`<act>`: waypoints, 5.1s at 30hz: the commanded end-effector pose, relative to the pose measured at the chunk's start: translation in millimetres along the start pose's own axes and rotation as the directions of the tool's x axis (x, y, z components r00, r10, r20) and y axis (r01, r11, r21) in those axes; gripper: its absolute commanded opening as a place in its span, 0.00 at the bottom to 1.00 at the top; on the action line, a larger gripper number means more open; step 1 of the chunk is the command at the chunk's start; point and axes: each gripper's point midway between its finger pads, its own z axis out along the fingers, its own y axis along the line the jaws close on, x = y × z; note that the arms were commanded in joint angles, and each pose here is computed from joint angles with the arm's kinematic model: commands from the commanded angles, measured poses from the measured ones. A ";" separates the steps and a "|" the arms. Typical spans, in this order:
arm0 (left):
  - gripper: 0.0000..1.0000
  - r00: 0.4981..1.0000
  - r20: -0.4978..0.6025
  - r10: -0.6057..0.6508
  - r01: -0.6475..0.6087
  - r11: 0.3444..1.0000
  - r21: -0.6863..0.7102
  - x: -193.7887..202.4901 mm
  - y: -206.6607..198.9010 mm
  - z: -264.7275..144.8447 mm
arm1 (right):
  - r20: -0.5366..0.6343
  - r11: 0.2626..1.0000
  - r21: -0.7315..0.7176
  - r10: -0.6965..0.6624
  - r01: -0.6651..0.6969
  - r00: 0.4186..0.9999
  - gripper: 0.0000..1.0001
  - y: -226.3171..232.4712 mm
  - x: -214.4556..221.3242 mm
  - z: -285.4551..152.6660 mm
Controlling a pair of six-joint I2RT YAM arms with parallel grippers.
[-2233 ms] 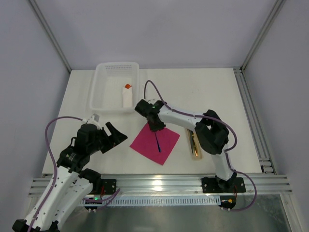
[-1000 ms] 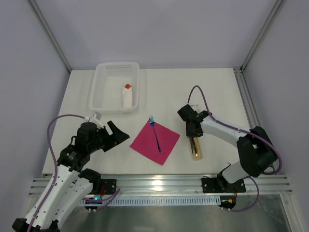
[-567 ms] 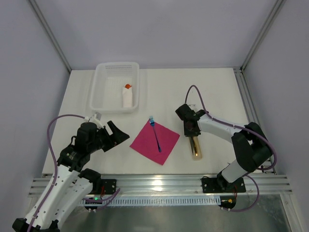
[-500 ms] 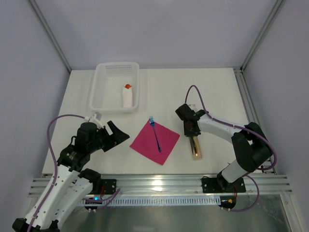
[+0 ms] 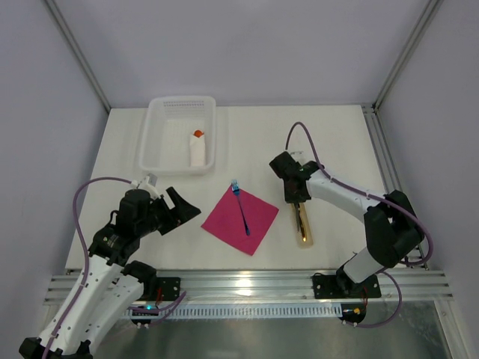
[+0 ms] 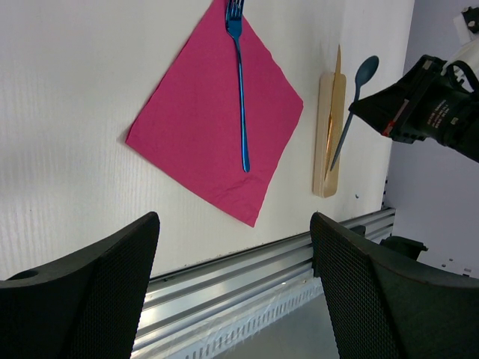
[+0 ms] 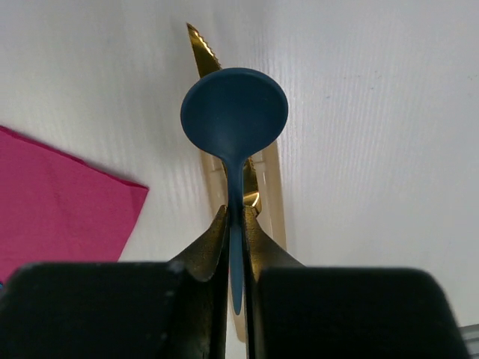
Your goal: Place the utensils on the paper napkin and roll it up
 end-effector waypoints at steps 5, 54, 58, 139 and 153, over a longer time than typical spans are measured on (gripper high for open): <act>0.83 1.000 0.016 -0.007 0.007 1.000 0.019 -2.4 -2.3 0.7 | 0.171 0.991 -0.128 -0.006 0.028 0.985 0.04 53.7 -59.9 -63.7; 0.83 1.000 0.012 -0.001 0.001 1.000 0.023 -1.1 -3.7 -4.2 | 0.029 0.949 -0.225 -0.218 0.219 0.976 0.04 203.7 -8.9 -19.1; 0.82 1.000 0.014 0.000 0.000 1.000 0.028 -1.5 -5.1 -5.6 | 0.022 0.949 -0.225 -0.221 0.221 0.975 0.04 203.1 -5.7 -15.1; 0.82 1.000 -0.014 -0.004 0.005 0.999 0.038 5.8 -2.2 -0.6 | -0.017 0.999 0.047 0.011 -0.010 1.000 0.25 -7.4 29.6 8.2; 0.83 1.000 -0.015 -0.003 0.003 0.999 0.039 5.4 -3.1 -1.1 | -0.049 0.999 0.044 -0.005 0.007 0.999 0.25 -2.2 37.1 24.0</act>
